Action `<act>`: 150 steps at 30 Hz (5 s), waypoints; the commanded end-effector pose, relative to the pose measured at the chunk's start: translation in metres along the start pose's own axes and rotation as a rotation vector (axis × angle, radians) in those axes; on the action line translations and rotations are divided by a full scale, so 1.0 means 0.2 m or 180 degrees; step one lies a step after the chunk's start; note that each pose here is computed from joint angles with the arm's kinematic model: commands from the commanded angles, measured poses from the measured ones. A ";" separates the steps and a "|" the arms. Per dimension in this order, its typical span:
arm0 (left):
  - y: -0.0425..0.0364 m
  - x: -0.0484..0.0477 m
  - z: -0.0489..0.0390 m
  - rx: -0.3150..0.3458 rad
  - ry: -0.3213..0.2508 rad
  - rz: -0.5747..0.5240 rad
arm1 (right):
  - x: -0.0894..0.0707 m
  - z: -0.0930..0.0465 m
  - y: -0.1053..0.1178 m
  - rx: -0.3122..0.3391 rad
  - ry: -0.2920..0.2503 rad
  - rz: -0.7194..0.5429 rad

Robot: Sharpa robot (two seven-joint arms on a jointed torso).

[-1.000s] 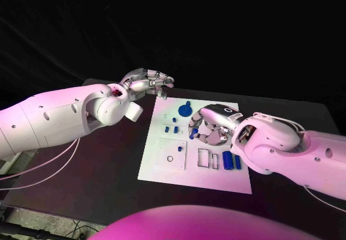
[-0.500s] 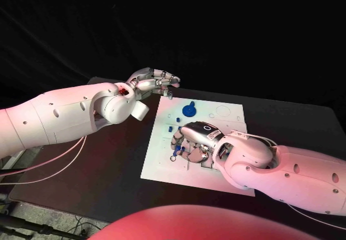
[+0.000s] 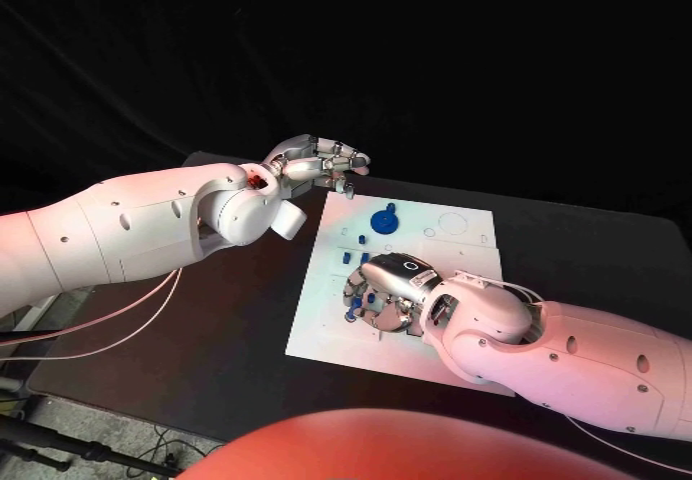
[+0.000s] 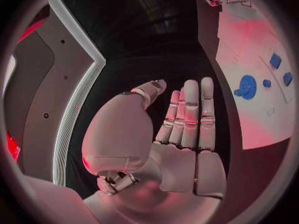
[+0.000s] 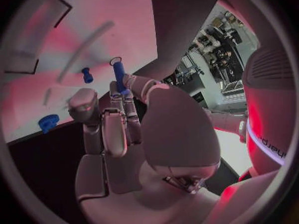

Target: Assemble the parts on the task board

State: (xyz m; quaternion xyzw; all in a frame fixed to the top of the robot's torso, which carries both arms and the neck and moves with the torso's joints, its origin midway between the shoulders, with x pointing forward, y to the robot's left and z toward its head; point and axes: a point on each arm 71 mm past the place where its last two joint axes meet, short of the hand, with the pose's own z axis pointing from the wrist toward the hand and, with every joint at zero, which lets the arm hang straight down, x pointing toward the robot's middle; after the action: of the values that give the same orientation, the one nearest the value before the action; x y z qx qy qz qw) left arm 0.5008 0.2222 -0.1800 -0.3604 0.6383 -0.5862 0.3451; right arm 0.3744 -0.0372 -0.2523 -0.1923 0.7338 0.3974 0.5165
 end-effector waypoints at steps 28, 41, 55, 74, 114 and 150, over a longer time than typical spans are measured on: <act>-0.006 0.010 0.000 0.0018 0.0069 -0.0022 | 0.07 0.01 -0.02 0.0030 0.0091 -0.0036; -0.003 0.008 0.000 -0.0005 0.0086 -0.0015 | 0.06 0.01 -0.02 0.0045 0.0004 -0.0028; -0.001 0.003 -0.001 -0.0013 0.0079 -0.0012 | 0.06 0.01 -0.01 0.0014 -0.0039 -0.0008; 0.000 0.002 -0.004 -0.0023 0.0086 -0.0009 | 0.06 0.00 -0.02 0.0047 0.0001 -0.0005; 0.003 -0.025 -0.015 -0.0043 0.0041 0.0010 | 0.06 -0.03 -0.02 0.0060 -0.0085 0.0194; 0.016 -0.060 -0.067 -0.0045 -0.0033 -0.0008 | -0.26 -0.79 -0.62 0.2030 -0.0299 0.1292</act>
State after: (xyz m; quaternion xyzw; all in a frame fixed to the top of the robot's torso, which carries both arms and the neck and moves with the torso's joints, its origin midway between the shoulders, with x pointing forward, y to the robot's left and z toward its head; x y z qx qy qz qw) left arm 0.4957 0.2410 -0.1835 -0.3676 0.6453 -0.5731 0.3463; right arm 0.3866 -0.2401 -0.2239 0.1397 0.8063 0.2855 0.4989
